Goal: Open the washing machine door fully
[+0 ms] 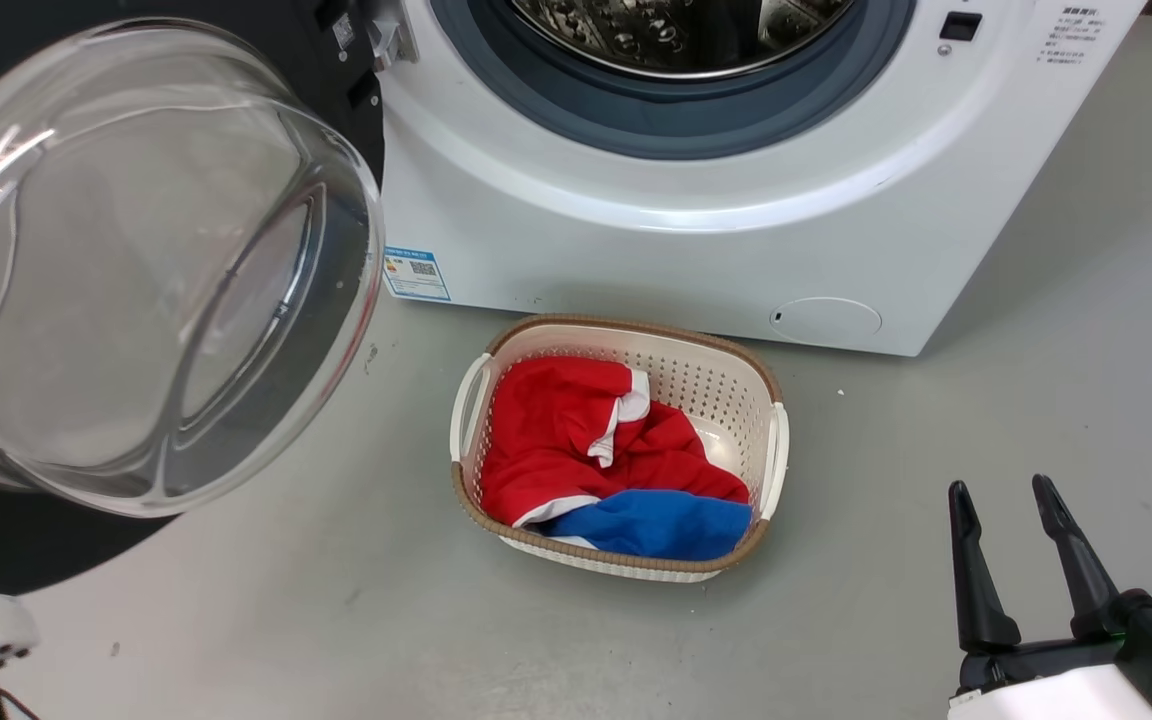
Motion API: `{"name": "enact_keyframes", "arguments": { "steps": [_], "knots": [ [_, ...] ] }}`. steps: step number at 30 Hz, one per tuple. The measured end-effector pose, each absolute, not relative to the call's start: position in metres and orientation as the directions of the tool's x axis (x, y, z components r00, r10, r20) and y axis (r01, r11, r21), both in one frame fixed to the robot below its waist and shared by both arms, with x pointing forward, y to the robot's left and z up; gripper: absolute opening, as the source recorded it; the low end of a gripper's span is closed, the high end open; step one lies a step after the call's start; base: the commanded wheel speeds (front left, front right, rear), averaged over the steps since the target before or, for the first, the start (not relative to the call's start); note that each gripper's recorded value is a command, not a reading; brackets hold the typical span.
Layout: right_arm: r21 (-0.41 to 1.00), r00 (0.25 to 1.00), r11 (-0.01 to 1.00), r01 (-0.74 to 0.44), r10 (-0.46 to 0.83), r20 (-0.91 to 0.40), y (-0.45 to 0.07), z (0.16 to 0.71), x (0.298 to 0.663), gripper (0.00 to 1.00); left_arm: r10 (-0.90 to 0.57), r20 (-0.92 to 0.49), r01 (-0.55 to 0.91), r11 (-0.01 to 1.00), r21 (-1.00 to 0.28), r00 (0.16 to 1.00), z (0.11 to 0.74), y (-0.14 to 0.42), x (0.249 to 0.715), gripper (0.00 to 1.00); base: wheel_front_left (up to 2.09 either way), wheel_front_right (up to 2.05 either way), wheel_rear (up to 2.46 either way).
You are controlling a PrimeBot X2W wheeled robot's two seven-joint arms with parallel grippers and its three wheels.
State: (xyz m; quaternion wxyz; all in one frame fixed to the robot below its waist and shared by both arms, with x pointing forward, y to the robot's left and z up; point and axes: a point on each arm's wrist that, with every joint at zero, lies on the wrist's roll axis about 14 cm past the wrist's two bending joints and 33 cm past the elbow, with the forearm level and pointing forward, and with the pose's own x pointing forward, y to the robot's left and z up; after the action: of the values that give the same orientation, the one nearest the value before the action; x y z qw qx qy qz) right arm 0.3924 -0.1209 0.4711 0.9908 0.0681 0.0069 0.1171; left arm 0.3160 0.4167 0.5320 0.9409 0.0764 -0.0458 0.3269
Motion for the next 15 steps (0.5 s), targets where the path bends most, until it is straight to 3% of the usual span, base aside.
{"name": "enact_keyframes", "arguments": {
  "steps": [15],
  "knots": [
    [0.132,0.975,0.968,-0.215,0.219,-0.02,-0.125,0.461,0.401,1.0,0.642,0.054,-0.643,0.756,0.127,0.765,0.515,0.462,0.334,0.0,0.0,0.0,0.0]
  ]
}}
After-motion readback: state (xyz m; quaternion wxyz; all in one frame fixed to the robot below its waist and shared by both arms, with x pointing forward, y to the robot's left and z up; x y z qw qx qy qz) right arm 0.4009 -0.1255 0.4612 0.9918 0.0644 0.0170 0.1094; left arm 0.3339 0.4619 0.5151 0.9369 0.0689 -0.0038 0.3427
